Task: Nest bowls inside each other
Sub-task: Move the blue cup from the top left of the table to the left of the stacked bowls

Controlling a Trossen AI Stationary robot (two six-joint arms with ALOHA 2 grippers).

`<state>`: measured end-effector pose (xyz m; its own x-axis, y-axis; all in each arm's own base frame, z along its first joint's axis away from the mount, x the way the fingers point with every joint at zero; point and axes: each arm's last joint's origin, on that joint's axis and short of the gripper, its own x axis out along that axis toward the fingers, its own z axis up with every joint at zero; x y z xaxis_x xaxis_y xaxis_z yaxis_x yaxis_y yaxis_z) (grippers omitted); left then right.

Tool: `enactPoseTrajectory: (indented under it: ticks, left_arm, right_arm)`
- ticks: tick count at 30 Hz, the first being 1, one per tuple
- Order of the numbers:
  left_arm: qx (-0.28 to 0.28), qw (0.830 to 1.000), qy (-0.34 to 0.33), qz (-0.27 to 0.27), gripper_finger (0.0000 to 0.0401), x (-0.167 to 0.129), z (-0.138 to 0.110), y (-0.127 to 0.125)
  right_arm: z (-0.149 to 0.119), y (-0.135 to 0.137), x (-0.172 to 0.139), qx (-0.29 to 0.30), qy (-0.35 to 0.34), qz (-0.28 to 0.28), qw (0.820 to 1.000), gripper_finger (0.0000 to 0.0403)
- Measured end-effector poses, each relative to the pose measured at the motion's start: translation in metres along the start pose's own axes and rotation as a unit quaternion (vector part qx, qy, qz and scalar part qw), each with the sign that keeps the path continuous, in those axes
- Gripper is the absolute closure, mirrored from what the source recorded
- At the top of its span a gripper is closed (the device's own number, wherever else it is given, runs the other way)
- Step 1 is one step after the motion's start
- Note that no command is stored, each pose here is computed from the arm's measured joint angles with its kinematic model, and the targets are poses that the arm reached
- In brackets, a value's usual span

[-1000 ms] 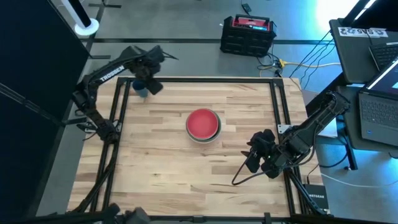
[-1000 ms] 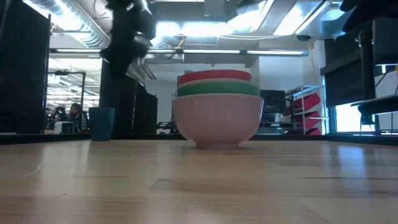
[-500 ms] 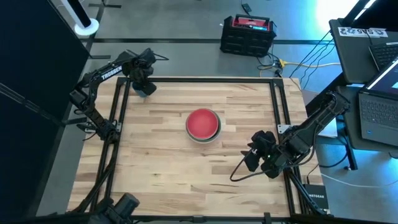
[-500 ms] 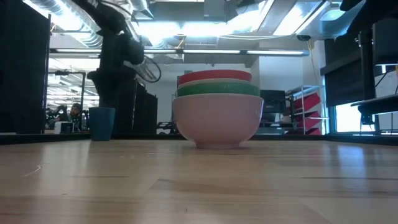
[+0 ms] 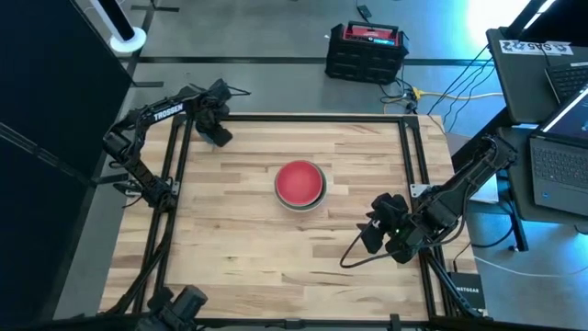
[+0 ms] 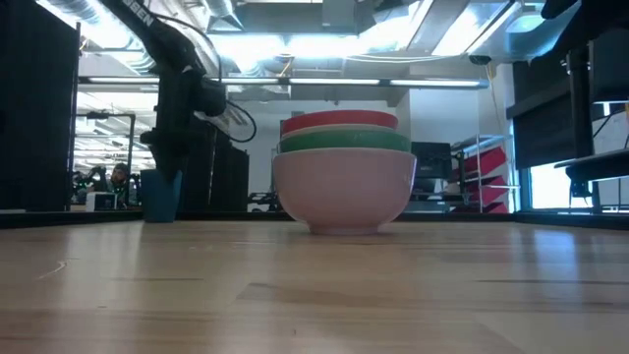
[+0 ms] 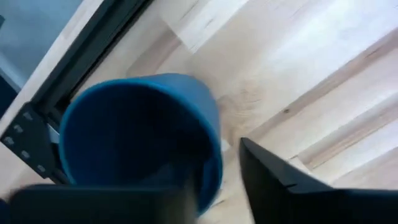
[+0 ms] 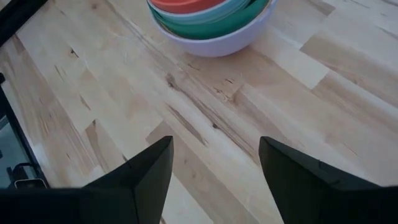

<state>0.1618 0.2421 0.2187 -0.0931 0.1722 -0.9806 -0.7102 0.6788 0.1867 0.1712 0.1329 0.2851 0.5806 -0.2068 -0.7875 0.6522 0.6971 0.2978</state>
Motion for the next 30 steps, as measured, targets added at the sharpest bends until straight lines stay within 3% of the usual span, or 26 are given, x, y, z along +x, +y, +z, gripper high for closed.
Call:
enactPoseTrajectory:
  ticks: [2,9,18,23,30]
  left_arm:
    - [0.018,1.0,-0.003,0.002,0.0385,0.002,0.0,0.0]
    - [0.15,0.988,-0.041,-0.007,0.0394,-0.043,0.0,-0.071]
    - [0.313,0.945,-0.089,-0.026,0.0401,-0.099,-0.036,-0.166]
    - [0.364,0.926,-0.094,-0.037,0.0401,-0.099,-0.058,-0.22]
    - [0.385,0.919,-0.064,-0.057,0.0401,-0.076,-0.053,-0.25]
  right_arm:
    - [0.0,0.0,0.0,0.0,0.005,0.0,1.0,0.018]
    - [-0.001,-0.002,0.0,-0.016,0.014,-0.009,1.0,0.018]
    - [-0.002,-0.005,0.0,-0.044,0.024,-0.022,0.999,0.018]
    - [-0.002,-0.006,0.0,-0.062,0.025,-0.024,0.997,0.018]
    - [-0.002,-0.006,0.0,-0.075,0.029,-0.023,0.996,0.018]
